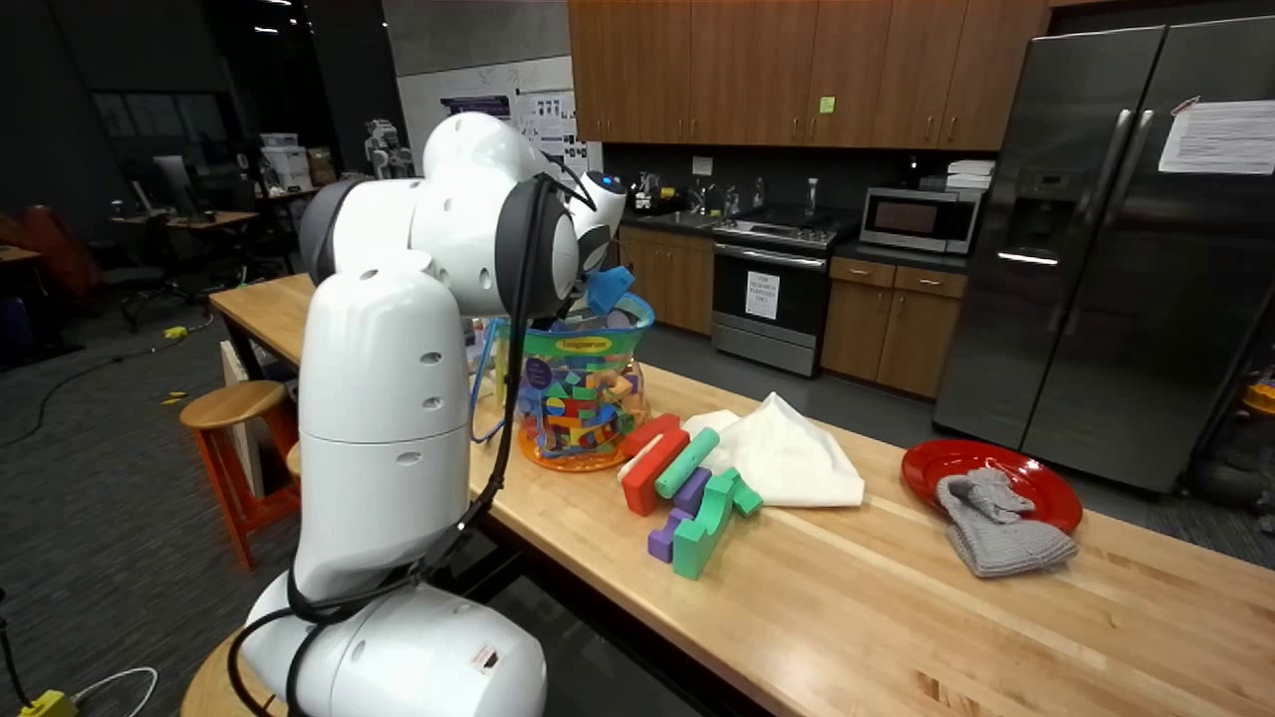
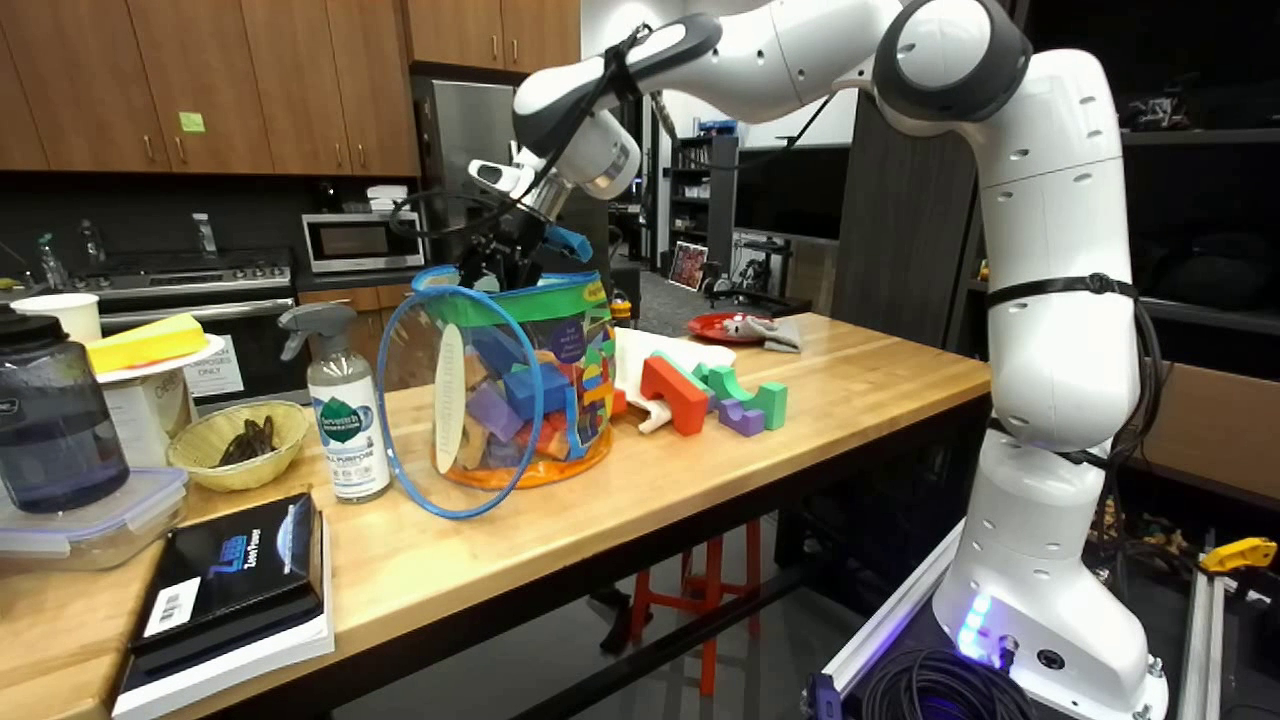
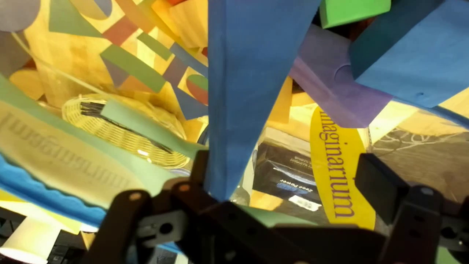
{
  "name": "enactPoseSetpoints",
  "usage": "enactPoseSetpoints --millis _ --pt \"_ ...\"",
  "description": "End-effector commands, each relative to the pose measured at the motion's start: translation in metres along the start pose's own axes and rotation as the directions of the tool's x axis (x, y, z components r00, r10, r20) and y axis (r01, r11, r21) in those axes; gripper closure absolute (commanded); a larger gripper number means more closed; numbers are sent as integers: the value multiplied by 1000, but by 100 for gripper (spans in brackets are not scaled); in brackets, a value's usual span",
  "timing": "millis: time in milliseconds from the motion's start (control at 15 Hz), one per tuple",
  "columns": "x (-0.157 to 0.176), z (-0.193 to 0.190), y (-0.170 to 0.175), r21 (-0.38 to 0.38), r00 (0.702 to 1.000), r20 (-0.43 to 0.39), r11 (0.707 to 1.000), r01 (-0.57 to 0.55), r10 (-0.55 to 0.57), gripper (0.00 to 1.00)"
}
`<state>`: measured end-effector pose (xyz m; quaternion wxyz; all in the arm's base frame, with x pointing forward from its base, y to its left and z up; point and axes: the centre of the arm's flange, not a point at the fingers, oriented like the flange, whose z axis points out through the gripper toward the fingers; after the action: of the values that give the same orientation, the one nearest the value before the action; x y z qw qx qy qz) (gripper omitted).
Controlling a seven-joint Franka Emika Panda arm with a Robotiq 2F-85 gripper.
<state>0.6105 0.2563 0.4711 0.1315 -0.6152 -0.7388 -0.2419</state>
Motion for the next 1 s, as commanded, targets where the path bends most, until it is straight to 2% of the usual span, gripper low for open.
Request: enactPoseSetpoints --millis 0,933 --pt "-2 8 2 9 1000 -2 1000 17 -17 0" --pt "-37 8 -2 3 997 80 1000 23 -24 0"
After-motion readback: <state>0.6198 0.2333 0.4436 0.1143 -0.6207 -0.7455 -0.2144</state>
